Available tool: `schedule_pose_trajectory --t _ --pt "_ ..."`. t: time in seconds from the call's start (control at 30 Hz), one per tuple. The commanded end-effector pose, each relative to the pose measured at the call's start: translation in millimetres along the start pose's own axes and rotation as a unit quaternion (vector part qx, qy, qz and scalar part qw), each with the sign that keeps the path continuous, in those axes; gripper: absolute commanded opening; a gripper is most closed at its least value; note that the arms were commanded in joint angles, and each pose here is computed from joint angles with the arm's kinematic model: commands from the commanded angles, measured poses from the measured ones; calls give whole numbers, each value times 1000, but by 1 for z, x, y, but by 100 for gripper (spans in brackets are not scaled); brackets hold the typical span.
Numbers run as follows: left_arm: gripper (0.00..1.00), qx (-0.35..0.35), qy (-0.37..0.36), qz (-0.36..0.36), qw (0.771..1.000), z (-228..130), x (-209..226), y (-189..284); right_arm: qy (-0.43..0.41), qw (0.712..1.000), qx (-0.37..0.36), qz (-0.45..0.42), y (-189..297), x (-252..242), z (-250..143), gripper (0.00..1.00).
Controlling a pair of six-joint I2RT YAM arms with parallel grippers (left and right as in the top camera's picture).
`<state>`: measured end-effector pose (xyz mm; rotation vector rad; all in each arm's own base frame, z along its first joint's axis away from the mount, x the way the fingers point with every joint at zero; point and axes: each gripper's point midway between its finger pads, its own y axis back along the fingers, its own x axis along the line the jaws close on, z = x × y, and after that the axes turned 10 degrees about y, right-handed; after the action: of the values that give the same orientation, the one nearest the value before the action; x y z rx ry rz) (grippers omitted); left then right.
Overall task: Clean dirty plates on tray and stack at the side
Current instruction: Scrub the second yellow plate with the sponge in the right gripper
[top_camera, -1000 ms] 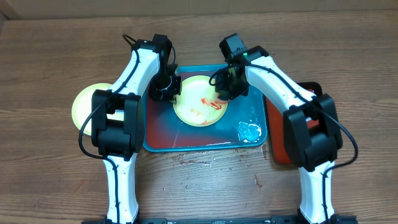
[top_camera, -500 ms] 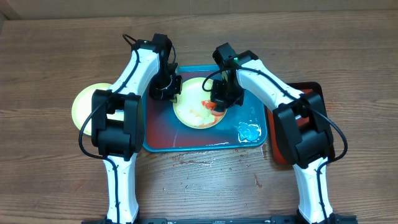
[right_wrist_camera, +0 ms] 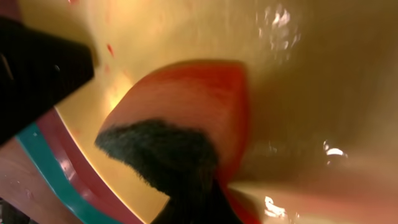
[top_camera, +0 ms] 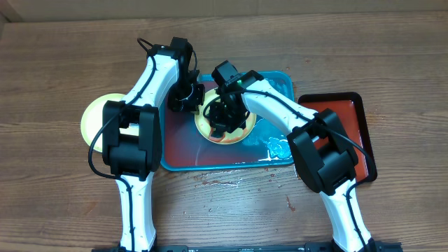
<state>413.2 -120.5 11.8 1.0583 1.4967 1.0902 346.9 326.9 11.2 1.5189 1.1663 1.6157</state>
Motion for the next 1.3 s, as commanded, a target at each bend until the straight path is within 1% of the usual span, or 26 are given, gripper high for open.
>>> schedule_pose_trajectory --t 0.0,0.17,0.27,0.33,0.4,0.5,0.6,0.63,0.7,0.83,1.03,1.27 --pt "4 18 -8 -24 1000 -6 -10 -10 -41 997 23 -69 -3 -46 -2 4" --pt "4 18 -7 -23 1000 -6 -9 -9 -59 978 -8 -200 42 -103 16 4" --pt "4 16 -6 -11 1000 -6 -5 -9 -42 959 -42 -276 65 -125 30 4" --pt "4 16 -6 -6 1000 -6 -3 -9 -24 954 -57 -294 71 -129 38 4" --pt "4 16 -6 -5 1000 -6 -3 -9 -8 953 -68 -294 70 -125 45 4" --pt "4 16 -6 -5 1000 -6 -3 -9 2 958 -89 -273 62 -112 55 4" --pt "4 16 -6 -5 1000 -6 -3 -10 12 975 -83 -208 37 -89 59 4" --pt "4 16 -6 -5 1000 -6 -3 -10 16 986 -62 -154 15 -73 55 4" --pt "4 17 -6 -5 1000 -6 -3 -10 21 994 -34 -99 -7 -57 48 4" --pt "4 17 -6 -7 1000 -6 -3 -10 56 998 20 18 -29 -21 31 4" --pt "4 15 -7 -7 1000 -5 -4 -10 88 992 51 73 -31 6 13 4" --pt "5 15 -7 -7 1000 -5 -4 -10 77 991 96 57 -21 -10 -6 4"
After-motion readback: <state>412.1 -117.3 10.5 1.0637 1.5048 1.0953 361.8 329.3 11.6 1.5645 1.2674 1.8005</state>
